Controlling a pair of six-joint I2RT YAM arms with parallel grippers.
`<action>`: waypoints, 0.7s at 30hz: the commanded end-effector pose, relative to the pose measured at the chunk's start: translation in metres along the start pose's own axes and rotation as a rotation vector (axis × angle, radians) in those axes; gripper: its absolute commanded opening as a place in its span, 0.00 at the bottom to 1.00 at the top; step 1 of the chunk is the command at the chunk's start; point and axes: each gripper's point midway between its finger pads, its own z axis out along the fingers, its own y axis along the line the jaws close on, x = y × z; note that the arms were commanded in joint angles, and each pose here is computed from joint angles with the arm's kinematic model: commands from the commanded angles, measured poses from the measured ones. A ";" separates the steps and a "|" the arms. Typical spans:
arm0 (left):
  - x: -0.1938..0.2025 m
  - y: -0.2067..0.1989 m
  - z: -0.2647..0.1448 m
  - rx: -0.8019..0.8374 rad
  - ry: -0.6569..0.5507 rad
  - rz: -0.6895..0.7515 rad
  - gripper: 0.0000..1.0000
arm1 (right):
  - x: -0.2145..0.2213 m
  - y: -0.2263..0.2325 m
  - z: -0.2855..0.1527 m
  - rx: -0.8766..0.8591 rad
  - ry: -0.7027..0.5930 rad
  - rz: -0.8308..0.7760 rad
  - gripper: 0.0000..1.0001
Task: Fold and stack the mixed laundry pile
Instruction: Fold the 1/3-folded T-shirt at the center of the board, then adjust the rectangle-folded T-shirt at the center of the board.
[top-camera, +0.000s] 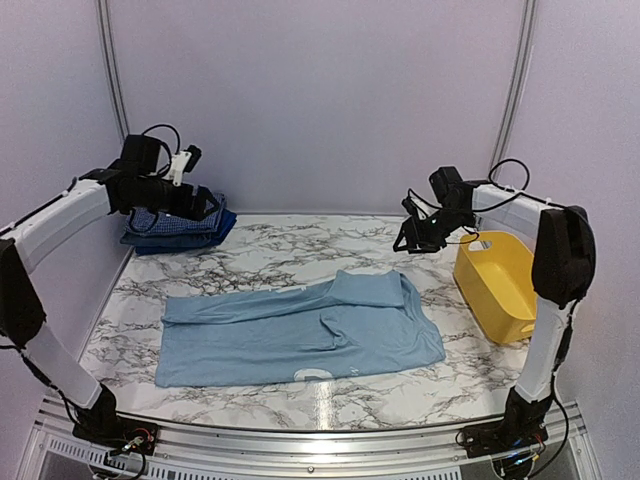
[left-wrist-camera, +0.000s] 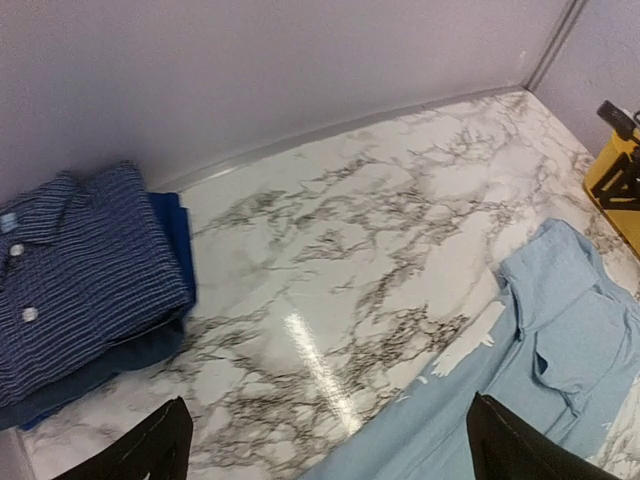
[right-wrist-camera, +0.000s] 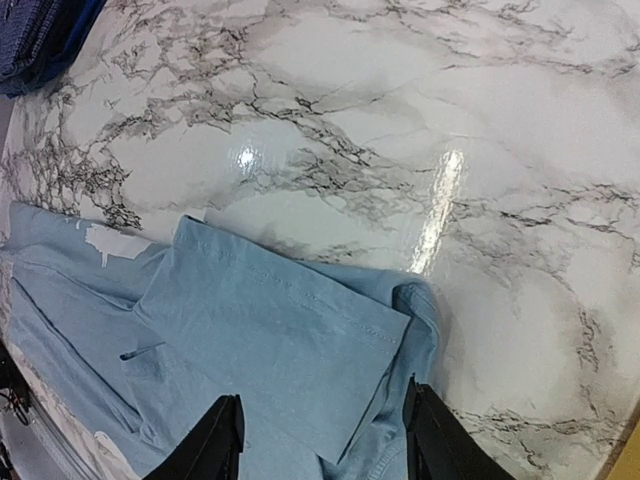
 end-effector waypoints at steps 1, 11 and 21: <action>-0.010 -0.069 0.044 0.180 -0.005 -0.103 0.99 | -0.003 0.000 0.023 -0.061 0.028 0.000 0.49; -0.001 -0.183 0.141 0.369 0.102 -0.134 0.99 | 0.008 -0.024 0.060 -0.040 0.092 0.055 0.40; 0.011 -0.178 0.148 0.305 0.109 -0.078 0.99 | 0.016 -0.020 0.053 -0.051 0.111 0.049 0.13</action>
